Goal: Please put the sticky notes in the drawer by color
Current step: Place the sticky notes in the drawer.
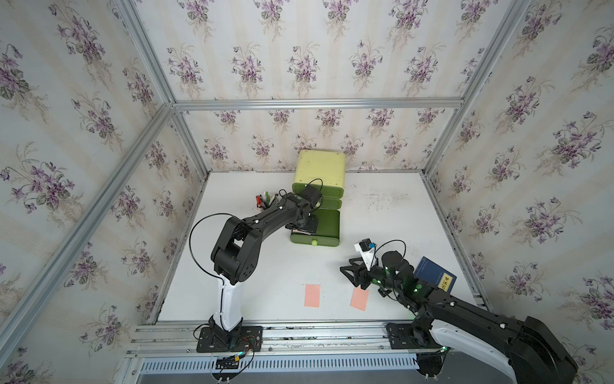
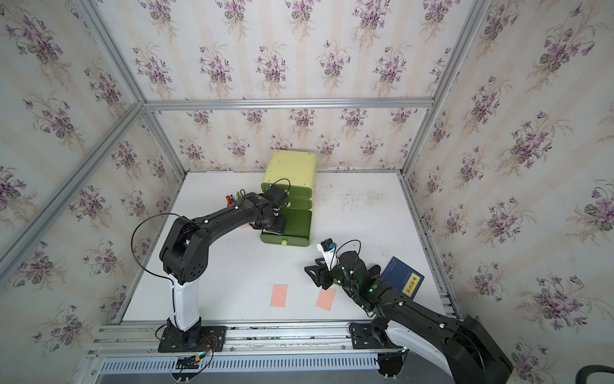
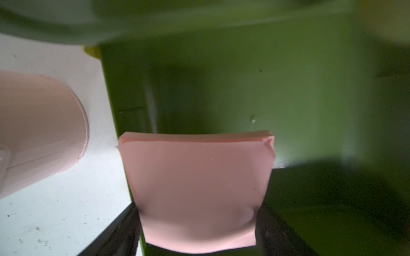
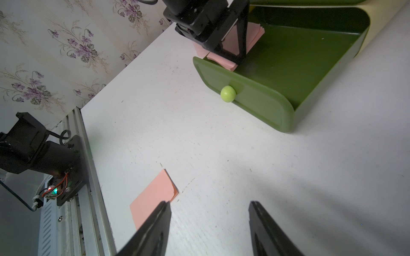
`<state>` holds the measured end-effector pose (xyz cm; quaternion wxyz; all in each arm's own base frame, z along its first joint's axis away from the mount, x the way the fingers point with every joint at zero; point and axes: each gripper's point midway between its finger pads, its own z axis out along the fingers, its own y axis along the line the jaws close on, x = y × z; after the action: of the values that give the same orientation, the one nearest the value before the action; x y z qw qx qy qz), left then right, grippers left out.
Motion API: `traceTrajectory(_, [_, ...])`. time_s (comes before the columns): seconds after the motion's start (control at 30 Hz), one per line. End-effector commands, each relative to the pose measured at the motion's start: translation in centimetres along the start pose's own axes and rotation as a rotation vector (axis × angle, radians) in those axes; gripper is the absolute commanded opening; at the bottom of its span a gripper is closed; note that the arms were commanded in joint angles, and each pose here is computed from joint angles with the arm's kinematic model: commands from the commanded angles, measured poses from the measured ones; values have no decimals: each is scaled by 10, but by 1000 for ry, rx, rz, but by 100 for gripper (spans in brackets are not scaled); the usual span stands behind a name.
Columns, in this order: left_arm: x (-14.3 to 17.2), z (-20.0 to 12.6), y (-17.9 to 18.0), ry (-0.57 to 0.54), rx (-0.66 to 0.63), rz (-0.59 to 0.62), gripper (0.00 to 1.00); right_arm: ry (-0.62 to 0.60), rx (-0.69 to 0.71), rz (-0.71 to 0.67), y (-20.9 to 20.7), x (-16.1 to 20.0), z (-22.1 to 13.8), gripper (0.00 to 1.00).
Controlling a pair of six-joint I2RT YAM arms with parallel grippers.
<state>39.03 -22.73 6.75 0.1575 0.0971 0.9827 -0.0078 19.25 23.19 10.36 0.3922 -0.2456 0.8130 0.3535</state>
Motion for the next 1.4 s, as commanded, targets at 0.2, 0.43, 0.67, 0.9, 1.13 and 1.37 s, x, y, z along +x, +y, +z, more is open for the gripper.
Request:
traceTrajectory(0.2, [-1, 1, 1, -7, -14, -17, 83, -31, 2, -15, 1, -9, 1, 61])
traceTrajectory(0.43, [-5, -21, -2, -50, 10, -53, 86, -24, 13, -7, 0, -10, 0, 62])
traceTrajectory(0.67, [0, -74, -9, -131, 124, -79, 92, 90, 145, 195, -10, -13, -15, 82])
traceTrajectory(0.9, [29, -106, -44, -135, 437, -76, 100, 191, 102, 393, 1, 20, -33, 86])
traceTrajectory(1.13, [48, -128, -64, -196, 660, -88, 100, 65, 98, 650, -7, 26, -55, 90])
traceTrajectory(1.37, [75, -118, -59, -120, 647, -72, 100, 366, 262, 763, -14, 96, -56, 100])
